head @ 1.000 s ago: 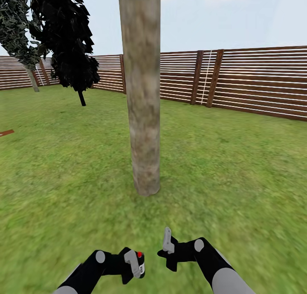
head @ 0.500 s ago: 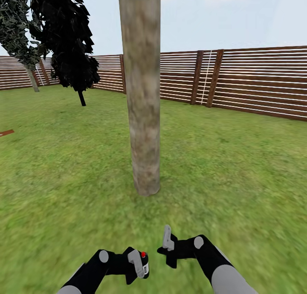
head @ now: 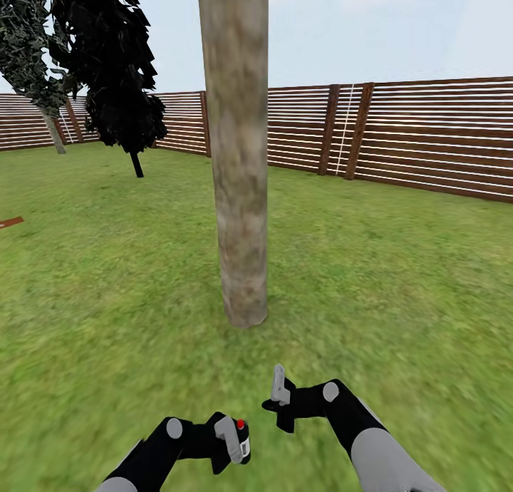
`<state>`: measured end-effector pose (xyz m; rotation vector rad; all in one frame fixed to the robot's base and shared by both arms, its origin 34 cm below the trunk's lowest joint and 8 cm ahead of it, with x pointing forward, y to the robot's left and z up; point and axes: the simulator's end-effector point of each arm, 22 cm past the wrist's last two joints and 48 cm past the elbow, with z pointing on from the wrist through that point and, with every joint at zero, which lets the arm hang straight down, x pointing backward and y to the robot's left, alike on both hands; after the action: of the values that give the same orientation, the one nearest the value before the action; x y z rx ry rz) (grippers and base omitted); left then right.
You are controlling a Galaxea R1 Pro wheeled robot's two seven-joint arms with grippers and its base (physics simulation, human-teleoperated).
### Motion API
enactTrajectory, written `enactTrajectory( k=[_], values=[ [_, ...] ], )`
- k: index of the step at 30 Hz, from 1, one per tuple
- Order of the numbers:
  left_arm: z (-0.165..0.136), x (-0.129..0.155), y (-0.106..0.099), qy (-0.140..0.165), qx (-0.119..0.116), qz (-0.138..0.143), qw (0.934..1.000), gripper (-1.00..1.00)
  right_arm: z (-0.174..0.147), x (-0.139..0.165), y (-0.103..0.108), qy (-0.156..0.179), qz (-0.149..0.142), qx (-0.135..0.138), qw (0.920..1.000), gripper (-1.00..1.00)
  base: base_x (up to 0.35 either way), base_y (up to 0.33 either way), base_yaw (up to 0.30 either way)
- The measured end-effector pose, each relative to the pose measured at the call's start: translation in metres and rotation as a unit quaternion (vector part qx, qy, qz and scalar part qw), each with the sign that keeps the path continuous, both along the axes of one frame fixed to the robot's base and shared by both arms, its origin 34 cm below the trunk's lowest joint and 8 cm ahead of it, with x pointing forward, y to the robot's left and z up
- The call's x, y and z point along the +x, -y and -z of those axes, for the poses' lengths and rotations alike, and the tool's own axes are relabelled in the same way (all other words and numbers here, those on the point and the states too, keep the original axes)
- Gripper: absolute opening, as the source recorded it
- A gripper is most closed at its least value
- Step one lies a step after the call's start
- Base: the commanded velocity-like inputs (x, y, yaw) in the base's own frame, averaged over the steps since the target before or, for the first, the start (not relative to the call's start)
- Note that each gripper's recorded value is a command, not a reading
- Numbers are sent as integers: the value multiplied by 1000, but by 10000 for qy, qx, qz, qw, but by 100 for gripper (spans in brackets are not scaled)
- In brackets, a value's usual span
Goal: In the garden, pick up the pesticide atomizer on the floor and spray pesticide onto both trees until each tree trunk is fully covered.
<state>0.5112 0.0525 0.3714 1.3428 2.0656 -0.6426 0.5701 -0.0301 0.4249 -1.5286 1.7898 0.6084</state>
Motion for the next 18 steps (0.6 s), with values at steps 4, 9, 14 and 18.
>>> enactTrajectory(
  k=[4, 9, 14, 18],
  values=[
    [0, 0, 0, 3, -1, -9, 10000, -100, 3, -12, -3, -183, -167, 21, 9997, -100, 0, 0, 0],
    [0, 0, 0, 0, -3, -11, 10000, -100, 3, -30, -6, -445, -472, 51, 9979, -100, 0, 0, 0],
    [0, 1, 1, 4, -11, -22, 10000, -100, 3, -31, -6, -456, -484, 52, 9978, -100, 0, 0, 0],
    [-1, 0, 3, 6, -25, -6, 10000, -100, 3, -31, -6, -457, -485, 52, 9978, -100, 0, 0, 0]
  ],
)
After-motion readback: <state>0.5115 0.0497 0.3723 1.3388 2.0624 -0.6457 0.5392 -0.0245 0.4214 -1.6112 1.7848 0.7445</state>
